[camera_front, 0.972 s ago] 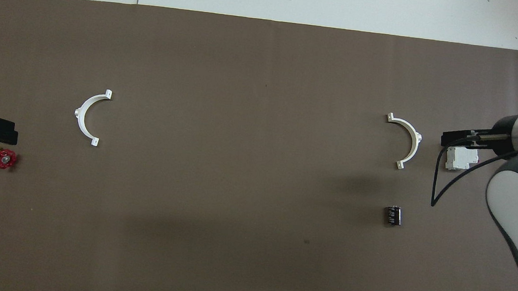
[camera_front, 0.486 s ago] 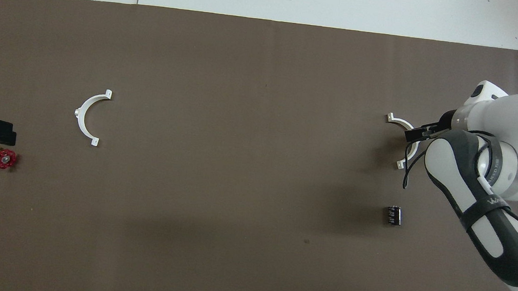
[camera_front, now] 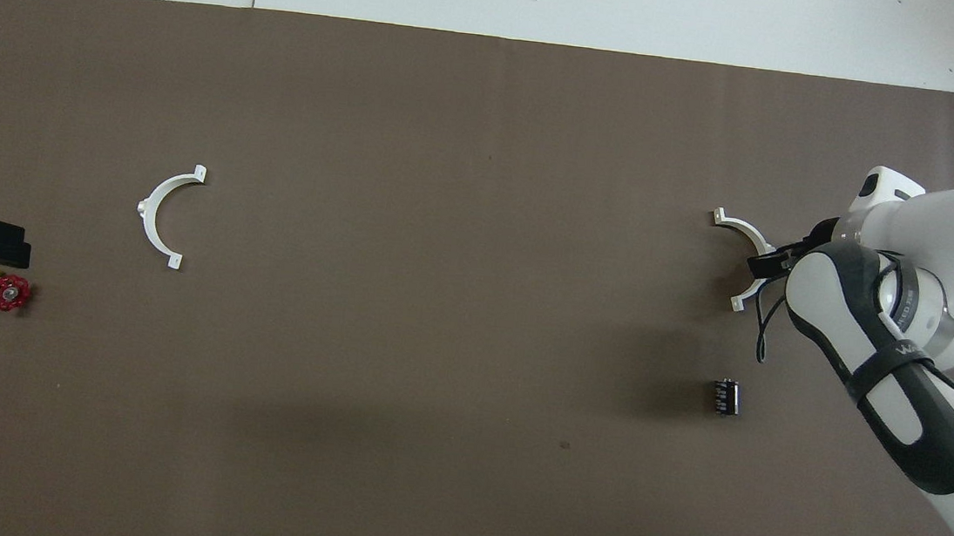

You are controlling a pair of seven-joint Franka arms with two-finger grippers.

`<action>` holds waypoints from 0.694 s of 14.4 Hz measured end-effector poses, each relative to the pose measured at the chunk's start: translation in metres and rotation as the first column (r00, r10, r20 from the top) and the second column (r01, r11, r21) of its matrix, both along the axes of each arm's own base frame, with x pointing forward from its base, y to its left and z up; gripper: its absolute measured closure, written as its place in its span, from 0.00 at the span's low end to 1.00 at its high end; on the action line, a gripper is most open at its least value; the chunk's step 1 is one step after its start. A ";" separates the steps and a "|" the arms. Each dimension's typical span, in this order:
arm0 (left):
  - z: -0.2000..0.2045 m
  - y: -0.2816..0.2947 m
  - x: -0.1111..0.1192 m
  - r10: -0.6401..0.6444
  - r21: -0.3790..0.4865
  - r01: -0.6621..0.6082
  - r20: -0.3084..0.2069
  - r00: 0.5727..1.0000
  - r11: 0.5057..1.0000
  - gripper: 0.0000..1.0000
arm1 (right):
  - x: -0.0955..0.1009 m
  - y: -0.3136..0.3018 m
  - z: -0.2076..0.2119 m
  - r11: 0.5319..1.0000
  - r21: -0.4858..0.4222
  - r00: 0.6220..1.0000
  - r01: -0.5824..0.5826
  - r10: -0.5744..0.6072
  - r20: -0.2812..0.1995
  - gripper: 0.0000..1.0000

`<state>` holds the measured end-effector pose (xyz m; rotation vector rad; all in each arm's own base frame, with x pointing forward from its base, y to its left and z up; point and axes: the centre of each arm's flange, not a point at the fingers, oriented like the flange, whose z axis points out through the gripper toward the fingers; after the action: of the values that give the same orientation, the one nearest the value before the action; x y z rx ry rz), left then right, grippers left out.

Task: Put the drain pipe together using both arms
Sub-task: 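Grasp the white half-ring with the right gripper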

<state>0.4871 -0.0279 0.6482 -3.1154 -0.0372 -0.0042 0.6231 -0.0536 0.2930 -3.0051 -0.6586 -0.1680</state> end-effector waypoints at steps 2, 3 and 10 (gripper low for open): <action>0.000 0.000 0.000 0.000 0.000 0.000 0.000 1.000 1.000 0.00 | -0.001 0.003 -0.002 1.000 0.001 1.000 -0.005 0.005 -0.004 0.04; 0.000 0.000 0.000 0.000 0.000 0.000 0.000 1.000 1.000 0.00 | -0.002 0.005 -0.004 1.000 0.001 1.000 -0.007 0.007 -0.006 0.04; 0.000 0.001 0.000 0.002 0.000 -0.002 0.000 1.000 1.000 0.00 | -0.003 0.004 -0.004 1.000 -0.005 1.000 -0.007 0.007 0.016 0.76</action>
<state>0.4872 -0.0268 0.6482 -3.1157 -0.0403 -0.0041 0.6199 -0.0494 0.2886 -3.0094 -0.6715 -0.1909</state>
